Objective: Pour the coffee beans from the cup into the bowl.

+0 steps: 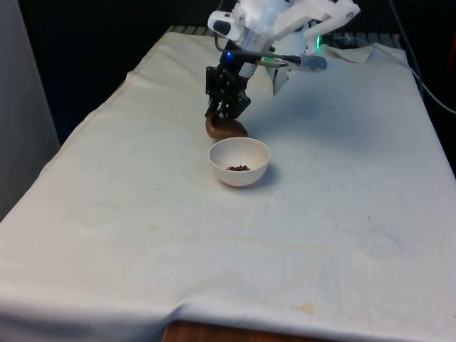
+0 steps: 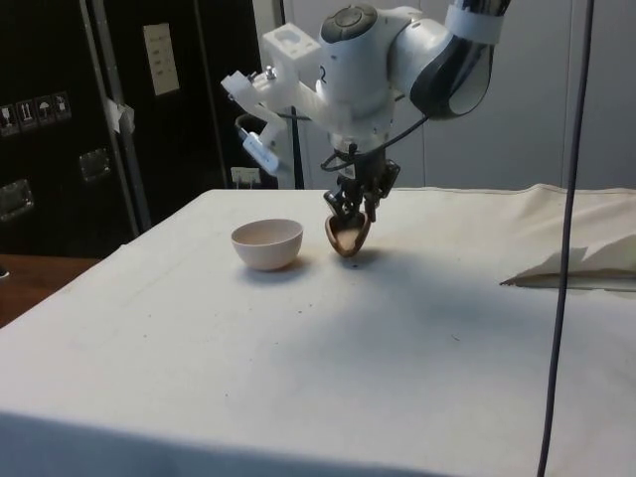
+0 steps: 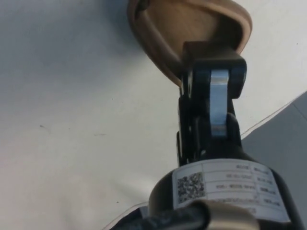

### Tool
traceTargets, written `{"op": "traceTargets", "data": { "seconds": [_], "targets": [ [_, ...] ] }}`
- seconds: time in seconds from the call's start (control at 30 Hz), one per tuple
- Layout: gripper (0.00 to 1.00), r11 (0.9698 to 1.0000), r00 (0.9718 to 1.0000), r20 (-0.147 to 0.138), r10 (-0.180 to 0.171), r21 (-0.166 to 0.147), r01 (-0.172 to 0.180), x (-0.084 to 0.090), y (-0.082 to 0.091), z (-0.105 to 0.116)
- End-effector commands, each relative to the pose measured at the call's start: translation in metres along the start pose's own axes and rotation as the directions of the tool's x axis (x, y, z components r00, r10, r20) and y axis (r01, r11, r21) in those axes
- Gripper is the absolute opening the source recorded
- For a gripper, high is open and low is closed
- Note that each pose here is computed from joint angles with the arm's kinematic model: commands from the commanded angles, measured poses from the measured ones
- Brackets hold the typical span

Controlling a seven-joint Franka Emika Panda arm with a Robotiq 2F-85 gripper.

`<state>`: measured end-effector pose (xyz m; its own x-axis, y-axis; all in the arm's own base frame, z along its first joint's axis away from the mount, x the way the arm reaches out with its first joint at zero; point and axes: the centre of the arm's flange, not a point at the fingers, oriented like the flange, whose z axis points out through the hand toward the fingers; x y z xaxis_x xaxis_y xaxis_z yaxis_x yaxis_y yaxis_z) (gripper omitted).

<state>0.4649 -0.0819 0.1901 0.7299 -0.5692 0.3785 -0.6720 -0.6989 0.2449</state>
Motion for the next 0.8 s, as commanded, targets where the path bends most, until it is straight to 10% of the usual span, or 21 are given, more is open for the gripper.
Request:
{"op": "traceTargets", "data": {
  "seconds": [0.0, 0.77],
  "targets": [
    [0.05, 0.9998, 0.9997, 0.024, -0.004, 0.018, 0.003, -0.004, 0.002, 0.004],
    [0.05, 0.9985, 0.9947, 0.102, 0.013, 0.052, -0.018, 0.006, 0.017, 0.015]
  ]
}}
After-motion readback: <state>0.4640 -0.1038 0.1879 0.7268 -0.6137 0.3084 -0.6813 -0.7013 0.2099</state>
